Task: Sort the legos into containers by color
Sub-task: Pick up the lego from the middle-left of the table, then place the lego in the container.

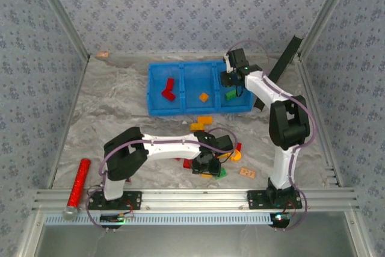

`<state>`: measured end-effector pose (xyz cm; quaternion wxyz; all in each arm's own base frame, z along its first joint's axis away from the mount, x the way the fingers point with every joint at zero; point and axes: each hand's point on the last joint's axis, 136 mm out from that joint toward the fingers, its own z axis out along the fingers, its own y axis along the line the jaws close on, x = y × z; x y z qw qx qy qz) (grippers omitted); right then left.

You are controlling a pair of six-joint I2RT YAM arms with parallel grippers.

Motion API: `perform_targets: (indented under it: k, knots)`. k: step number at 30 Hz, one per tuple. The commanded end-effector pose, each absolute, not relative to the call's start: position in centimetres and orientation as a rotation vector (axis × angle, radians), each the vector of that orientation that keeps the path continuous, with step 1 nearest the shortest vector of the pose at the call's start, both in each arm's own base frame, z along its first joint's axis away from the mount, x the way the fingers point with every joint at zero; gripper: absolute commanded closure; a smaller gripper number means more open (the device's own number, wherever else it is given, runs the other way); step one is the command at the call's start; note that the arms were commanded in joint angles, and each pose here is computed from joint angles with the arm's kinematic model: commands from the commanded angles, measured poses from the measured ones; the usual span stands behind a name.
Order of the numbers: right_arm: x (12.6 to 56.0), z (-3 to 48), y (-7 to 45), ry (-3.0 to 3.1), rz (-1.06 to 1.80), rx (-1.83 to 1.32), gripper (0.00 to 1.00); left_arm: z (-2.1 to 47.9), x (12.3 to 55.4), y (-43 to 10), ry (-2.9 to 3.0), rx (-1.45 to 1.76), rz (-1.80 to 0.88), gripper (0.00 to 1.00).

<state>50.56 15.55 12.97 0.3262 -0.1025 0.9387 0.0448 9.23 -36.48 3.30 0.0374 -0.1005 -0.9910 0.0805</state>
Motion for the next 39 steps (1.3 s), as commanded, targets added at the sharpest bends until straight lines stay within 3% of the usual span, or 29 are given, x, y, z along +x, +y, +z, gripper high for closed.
perform_targets:
  k: [1, 10, 17, 22, 30, 39]
  knots:
    - [50.9, 11.8, 15.1, 2.526, 0.087, -0.278, 0.69, -0.7, 9.0, -32.3, -3.031, -0.239, -0.025, 0.47]
    - [51.3, 8.7, 13.6, 2.615, 0.073, -0.196, 0.64, -0.2, 9.3, -31.2, -3.032, -0.201, -0.017, 0.60]
    - [51.1, 10.0, 13.8, 2.592, 0.098, -0.212, 0.45, 2.6, 11.9, -30.9, -3.077, -0.212, 0.023, 0.66]
    - [50.0, 12.5, 14.2, 2.543, 0.126, -0.217, 0.37, 7.0, 15.6, -31.4, -3.157, -0.242, 0.099, 0.67]
    - [47.7, 16.9, 14.5, 2.469, 0.202, -0.196, 0.34, 13.5, 22.4, -31.5, -3.312, -0.253, 0.254, 0.67]
    - [39.7, 19.1, 13.4, 2.448, 0.298, -0.136, 0.33, 17.7, 30.6, -32.9, -3.463, -0.295, 0.382, 0.66]
